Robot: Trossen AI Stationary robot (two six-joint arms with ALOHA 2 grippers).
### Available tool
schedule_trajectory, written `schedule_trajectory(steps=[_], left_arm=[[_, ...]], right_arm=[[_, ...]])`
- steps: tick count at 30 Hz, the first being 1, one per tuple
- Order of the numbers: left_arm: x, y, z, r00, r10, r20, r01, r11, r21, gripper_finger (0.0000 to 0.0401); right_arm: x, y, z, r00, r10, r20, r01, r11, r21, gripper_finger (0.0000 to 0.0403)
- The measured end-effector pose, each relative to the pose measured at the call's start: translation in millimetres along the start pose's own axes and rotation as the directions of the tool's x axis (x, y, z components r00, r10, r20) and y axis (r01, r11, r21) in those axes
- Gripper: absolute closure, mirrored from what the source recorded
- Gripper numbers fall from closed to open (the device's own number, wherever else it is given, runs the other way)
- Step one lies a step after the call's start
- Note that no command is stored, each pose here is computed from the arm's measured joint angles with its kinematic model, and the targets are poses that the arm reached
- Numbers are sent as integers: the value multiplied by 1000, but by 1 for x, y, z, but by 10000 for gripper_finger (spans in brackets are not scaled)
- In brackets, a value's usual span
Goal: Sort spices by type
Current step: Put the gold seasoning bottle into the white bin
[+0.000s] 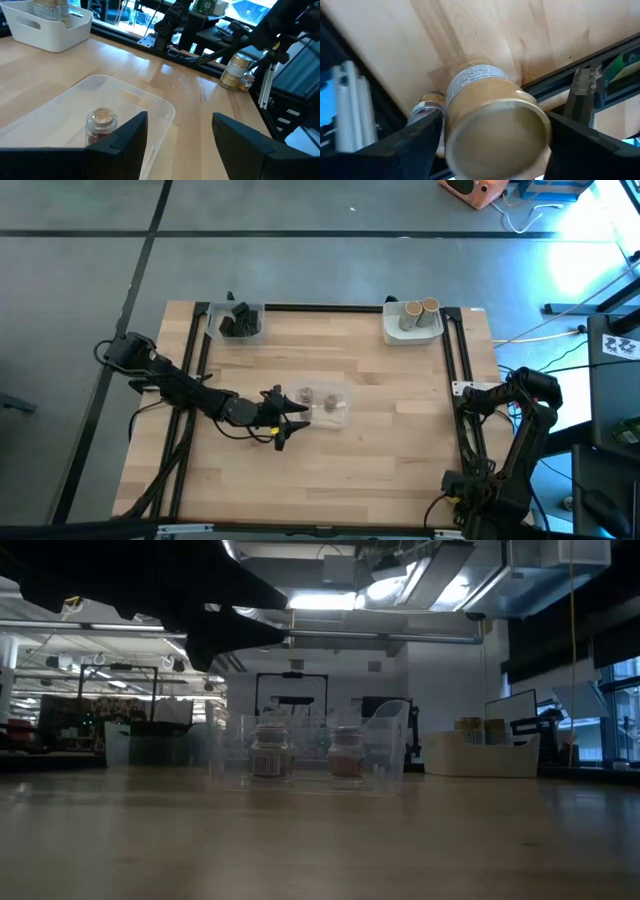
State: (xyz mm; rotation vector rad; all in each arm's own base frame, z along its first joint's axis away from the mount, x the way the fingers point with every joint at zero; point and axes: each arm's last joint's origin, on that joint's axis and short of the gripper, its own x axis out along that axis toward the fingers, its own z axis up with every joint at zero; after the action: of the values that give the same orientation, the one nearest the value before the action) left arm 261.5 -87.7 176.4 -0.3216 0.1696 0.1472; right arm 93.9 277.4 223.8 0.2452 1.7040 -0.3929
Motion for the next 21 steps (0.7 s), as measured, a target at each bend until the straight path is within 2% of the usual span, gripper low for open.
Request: schedule_trajectory(steps=[6, 11, 17, 21], left_arm=[[0, 0, 0, 1000, -1, 0, 1, 1000, 0, 196], [0, 0, 0, 1000, -1, 0, 1, 1000, 0, 196], [0, 0, 0, 1000, 0, 0, 0, 1000, 2, 196], [0, 0, 0, 1000, -1, 4, 1, 1000, 21, 196]], right_arm=[[11, 0, 1, 1000, 6, -24, -6, 1000, -1, 68], [12, 0, 2, 1000, 14, -2, -14, 1000, -3, 118], [11, -1, 2, 999, 14, 29, -14, 1000, -18, 120], [3, 0, 12, 993, 6, 116, -4, 1000, -20, 120]])
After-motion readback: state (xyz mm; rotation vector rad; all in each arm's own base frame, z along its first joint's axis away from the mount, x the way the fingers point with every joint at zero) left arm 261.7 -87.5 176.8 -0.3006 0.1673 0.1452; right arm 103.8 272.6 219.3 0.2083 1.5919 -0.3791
